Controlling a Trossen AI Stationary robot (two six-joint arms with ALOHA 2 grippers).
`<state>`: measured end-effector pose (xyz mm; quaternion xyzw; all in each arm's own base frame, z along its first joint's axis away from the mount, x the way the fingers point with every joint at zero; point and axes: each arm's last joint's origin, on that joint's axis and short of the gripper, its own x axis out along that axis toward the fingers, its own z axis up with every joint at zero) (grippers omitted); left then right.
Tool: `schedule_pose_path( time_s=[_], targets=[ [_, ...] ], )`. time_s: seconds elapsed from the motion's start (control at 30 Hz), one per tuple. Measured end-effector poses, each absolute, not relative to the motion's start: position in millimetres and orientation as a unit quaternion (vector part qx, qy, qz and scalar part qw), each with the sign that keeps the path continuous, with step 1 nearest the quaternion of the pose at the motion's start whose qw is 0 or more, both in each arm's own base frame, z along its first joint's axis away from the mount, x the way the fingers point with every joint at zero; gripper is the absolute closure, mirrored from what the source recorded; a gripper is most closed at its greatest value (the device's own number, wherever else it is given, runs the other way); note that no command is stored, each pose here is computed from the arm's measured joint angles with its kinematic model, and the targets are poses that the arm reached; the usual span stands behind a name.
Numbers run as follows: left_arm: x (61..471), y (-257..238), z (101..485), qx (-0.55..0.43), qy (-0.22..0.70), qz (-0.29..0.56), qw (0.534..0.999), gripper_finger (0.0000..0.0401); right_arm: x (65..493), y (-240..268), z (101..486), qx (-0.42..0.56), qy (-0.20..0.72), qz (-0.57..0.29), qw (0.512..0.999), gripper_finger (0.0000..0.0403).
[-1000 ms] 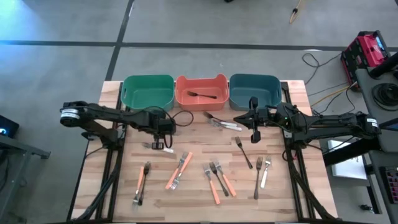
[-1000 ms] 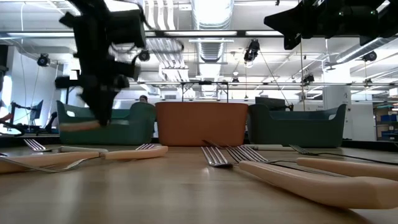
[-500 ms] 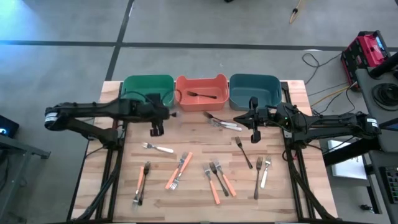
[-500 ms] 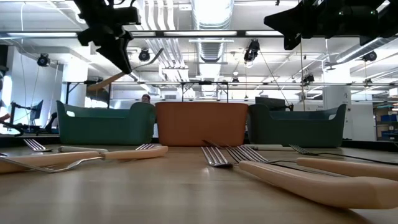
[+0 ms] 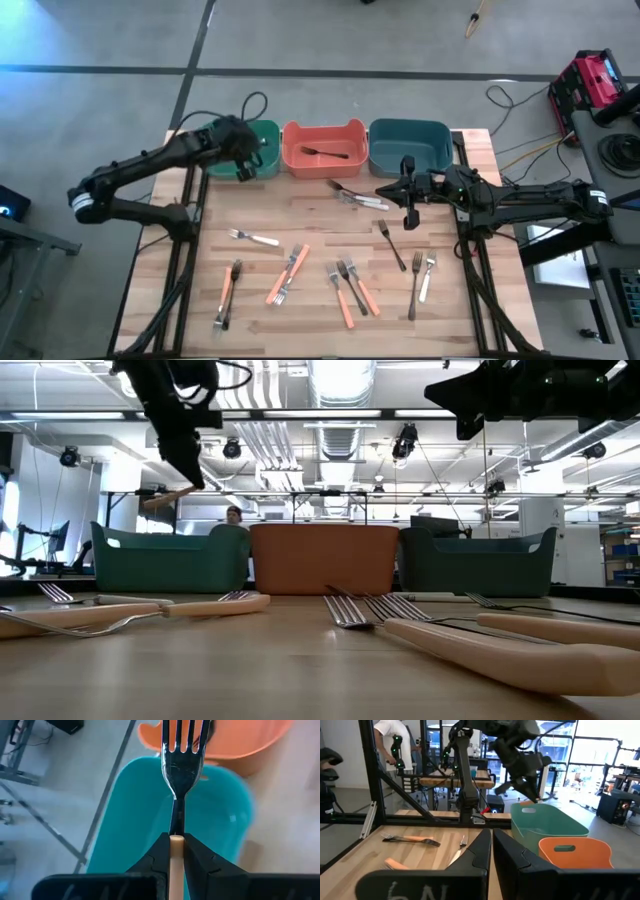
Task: Sort silverware by color (type)
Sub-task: Put the orange fork into the green bin
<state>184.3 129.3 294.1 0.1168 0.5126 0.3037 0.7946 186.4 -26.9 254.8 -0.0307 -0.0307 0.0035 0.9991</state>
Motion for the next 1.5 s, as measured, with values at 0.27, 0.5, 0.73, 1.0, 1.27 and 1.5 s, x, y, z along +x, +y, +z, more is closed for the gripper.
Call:
schedule_pose_path(
  time_s=[0.27, 0.5, 0.73, 1.0, 1.27, 1.5],
  targets=[
    [185, 159, 278, 0.133, 0.556, 0.299, 0.764, 0.0388, 186, -27, 255, -0.031, -0.031, 0.003, 0.999, 0.0394],
    [183, 169, 269, 0.118, 0.578, 0.301, 0.749, 0.0388, 186, -27, 255, -0.031, -0.031, 0.003, 0.999, 0.0394],
    [174, 176, 261, 0.129, 0.630, 0.284, 0.711, 0.0387, 186, -27, 255, -0.032, -0.031, 0.003, 0.999, 0.0394],
    [163, 192, 255, 0.120, 0.653, 0.306, 0.682, 0.0386, 186, -27, 255, -0.033, -0.031, 0.004, 0.999, 0.0394],
    [160, 205, 244, 0.102, 0.671, 0.306, 0.667, 0.0386, 186, -27, 255, -0.032, -0.031, 0.003, 0.999, 0.0394],
    [161, 212, 232, 0.089, 0.689, 0.296, 0.656, 0.0386, 186, -27, 255, -0.032, -0.031, 0.004, 0.999, 0.0394]
  ],
)
